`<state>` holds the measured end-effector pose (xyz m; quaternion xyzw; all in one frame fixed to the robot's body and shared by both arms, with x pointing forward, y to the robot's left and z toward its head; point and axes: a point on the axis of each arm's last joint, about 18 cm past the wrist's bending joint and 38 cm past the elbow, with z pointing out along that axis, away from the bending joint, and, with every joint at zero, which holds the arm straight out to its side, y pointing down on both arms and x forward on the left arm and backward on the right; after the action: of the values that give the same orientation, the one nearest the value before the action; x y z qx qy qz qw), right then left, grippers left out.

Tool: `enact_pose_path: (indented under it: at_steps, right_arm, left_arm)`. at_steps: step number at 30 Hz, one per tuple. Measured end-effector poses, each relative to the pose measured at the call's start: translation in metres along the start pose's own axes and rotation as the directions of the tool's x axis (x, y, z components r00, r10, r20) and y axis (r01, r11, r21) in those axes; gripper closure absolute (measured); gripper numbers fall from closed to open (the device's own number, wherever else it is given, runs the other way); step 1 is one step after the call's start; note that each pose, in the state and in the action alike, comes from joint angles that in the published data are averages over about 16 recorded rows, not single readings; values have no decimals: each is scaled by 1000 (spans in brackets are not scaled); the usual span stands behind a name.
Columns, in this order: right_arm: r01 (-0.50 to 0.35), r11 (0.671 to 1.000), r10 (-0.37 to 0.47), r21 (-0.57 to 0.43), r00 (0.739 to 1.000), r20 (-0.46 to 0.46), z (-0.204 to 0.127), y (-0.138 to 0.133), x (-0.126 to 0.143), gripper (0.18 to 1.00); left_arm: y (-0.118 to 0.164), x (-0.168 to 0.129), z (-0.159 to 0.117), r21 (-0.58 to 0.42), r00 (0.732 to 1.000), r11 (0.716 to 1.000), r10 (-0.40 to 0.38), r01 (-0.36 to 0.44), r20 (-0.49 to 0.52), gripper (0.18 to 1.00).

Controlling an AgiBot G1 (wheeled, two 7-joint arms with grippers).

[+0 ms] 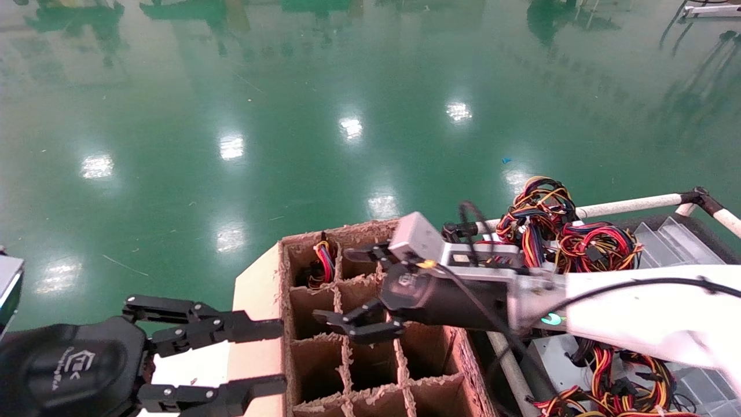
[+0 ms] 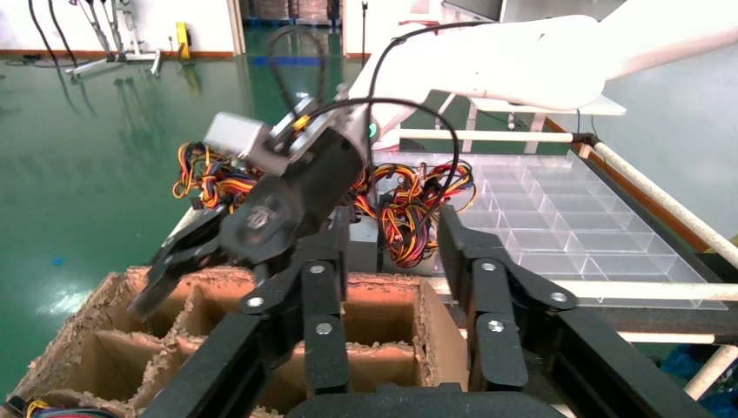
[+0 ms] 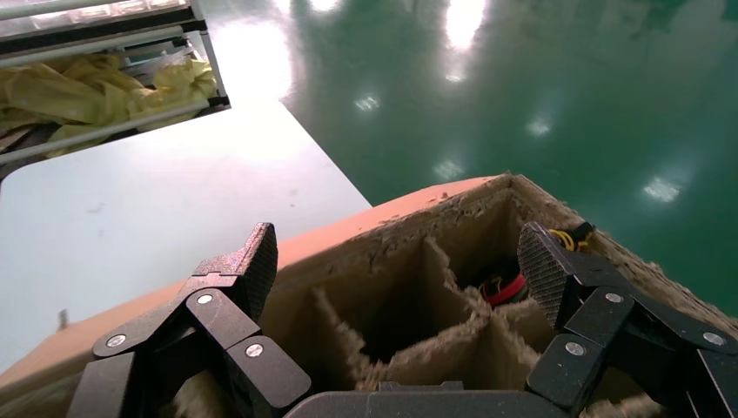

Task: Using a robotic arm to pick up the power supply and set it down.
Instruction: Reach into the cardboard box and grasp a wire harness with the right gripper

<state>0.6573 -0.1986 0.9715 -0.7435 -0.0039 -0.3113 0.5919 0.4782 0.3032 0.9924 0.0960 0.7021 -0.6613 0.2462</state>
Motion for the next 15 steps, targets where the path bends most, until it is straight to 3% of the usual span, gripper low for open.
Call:
enact_pose_path:
  at_steps: [5, 15]
  right_arm:
    - [4, 1000, -4, -27, 999, -36, 28, 6, 12, 178]
    - [10, 997, -19, -81, 993, -116, 71, 16, 29, 178]
  left_arm:
    - [0, 0, 0, 0, 1000, 1000, 0, 0, 0, 761]
    - [0, 0, 0, 0, 1000, 1000, 0, 0, 0, 916]
